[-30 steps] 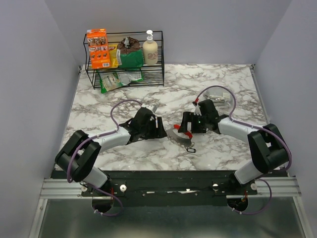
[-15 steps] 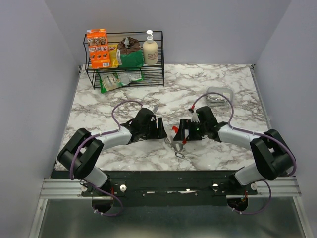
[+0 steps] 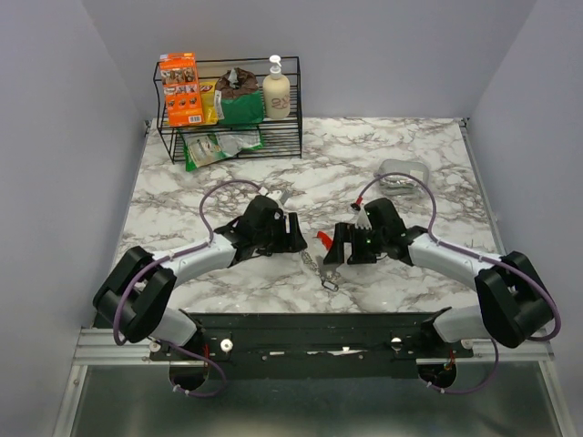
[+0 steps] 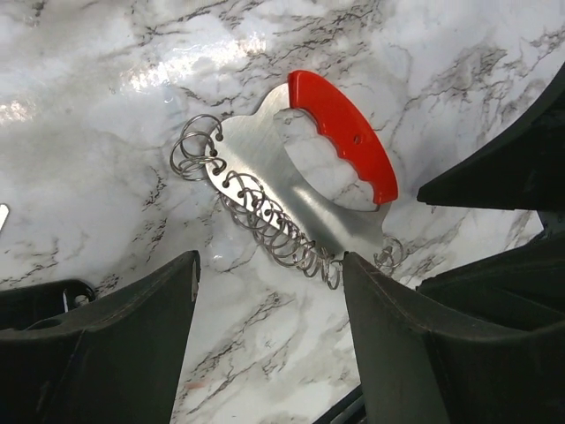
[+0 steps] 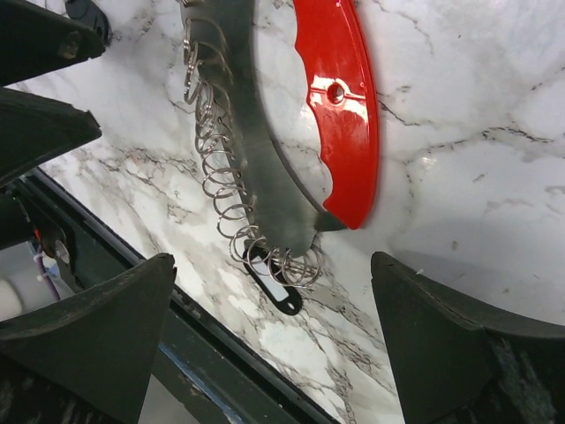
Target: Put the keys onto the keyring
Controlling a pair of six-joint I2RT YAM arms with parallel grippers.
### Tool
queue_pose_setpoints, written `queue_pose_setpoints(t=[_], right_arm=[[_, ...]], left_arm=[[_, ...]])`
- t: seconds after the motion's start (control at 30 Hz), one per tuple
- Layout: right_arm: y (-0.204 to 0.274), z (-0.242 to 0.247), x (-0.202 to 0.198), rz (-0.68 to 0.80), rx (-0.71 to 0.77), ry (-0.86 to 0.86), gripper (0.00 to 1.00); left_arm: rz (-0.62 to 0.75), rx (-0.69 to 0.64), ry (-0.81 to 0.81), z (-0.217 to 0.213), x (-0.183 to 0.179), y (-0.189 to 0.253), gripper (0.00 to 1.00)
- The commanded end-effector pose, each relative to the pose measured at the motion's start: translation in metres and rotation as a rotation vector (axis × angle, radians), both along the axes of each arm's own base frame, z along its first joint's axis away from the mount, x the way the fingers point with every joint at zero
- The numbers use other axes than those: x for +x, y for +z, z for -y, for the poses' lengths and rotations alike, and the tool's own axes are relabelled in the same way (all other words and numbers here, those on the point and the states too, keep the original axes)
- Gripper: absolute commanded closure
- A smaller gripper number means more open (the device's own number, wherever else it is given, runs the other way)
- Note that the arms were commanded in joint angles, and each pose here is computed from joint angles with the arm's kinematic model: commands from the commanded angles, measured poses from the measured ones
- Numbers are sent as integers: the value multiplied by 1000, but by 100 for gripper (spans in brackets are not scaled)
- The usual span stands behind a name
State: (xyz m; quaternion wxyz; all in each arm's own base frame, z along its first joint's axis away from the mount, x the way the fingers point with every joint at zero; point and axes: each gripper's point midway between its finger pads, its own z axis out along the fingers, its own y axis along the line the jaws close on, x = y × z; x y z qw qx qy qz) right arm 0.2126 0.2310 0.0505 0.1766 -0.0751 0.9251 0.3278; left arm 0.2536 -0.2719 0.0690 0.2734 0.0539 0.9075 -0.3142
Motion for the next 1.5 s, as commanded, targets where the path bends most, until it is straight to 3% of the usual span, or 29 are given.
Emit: queue_pose_setpoints(t=[0.0, 0.77, 1.23, 1.47], right_arm=[[18, -1, 11, 59, -24, 2, 0], [8, -4, 10, 25, -40, 53, 0], [23, -24, 12, 1, 55, 90, 0], [26, -24, 12, 3, 59, 87, 0]], left_arm=[[66, 31, 17, -11, 5, 12, 25], [77, 149, 18, -27, 18, -4, 36], [53, 117, -16, -21, 34, -18, 51], [89, 30, -53, -6, 41, -19, 54]])
